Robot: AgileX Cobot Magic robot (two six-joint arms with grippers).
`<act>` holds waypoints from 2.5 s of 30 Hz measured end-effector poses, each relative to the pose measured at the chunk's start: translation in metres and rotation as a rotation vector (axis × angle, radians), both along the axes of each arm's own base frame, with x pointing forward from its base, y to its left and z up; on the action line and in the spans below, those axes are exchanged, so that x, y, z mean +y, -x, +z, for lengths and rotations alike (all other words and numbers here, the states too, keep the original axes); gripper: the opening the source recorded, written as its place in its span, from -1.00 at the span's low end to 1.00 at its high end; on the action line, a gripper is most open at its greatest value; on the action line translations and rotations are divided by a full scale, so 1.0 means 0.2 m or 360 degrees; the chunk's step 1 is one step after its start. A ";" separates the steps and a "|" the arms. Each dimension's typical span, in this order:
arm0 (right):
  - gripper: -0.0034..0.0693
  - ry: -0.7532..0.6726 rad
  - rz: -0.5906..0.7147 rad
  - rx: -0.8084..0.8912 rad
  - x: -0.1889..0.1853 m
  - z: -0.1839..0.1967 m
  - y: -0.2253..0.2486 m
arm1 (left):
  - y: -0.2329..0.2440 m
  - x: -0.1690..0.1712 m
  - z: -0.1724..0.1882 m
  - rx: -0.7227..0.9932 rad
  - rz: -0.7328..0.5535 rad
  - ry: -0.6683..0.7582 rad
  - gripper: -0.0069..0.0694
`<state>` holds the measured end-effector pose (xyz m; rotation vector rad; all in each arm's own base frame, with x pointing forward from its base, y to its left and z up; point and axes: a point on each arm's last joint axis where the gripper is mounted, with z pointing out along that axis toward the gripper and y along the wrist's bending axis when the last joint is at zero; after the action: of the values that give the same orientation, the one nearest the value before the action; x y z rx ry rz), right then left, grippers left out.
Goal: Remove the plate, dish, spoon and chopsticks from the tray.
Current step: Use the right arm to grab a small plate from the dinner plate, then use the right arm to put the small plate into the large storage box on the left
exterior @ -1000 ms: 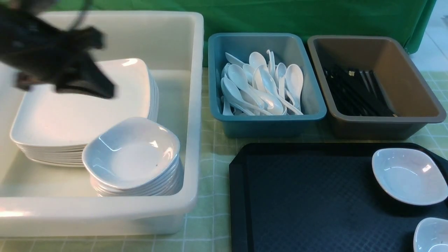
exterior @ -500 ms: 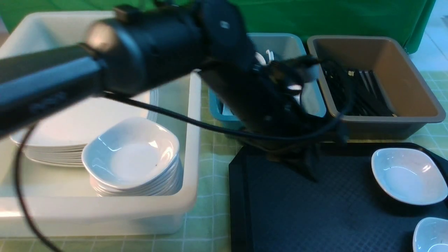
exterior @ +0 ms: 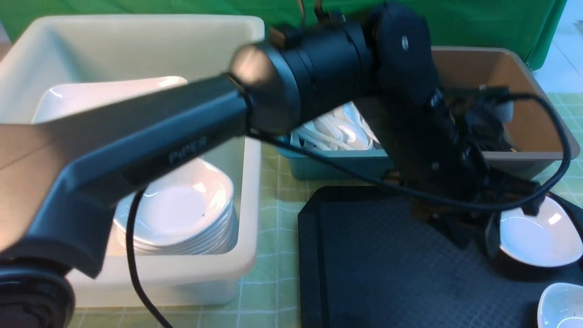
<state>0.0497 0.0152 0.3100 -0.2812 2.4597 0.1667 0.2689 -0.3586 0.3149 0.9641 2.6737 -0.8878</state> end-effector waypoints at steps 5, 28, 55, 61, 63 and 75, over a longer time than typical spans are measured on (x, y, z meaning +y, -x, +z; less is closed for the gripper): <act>-0.70 0.0225 -0.0126 0.0356 0.06 -0.14 -0.22 | -0.04 0.08 0.08 -0.0167 0.0054 -0.0107 -0.28; 0.16 0.0375 -0.0184 0.0790 0.28 -0.59 -0.70 | -0.21 0.97 0.33 -0.0355 0.0619 -0.0234 -0.84; -0.47 0.0621 -0.0243 0.0931 0.27 -0.78 -0.78 | -0.13 1.26 0.18 -0.0231 0.0705 -0.0387 -0.84; -0.55 0.0574 -0.0200 0.1017 0.28 -0.68 -0.75 | -0.10 1.30 0.24 -0.0358 0.0697 -0.0463 -0.84; -0.69 0.0554 -0.0192 0.1000 0.29 -0.61 -0.75 | -0.08 1.33 0.26 -0.0399 0.0716 -0.0462 -0.84; -0.83 -0.0131 0.0105 0.0387 0.41 0.18 -0.66 | -0.05 1.76 0.40 -0.0433 0.1152 -0.0286 -0.84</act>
<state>0.1824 0.0976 0.3456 -0.3227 2.6770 0.3477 0.2795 -0.0058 0.3942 0.0770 2.5707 -0.3342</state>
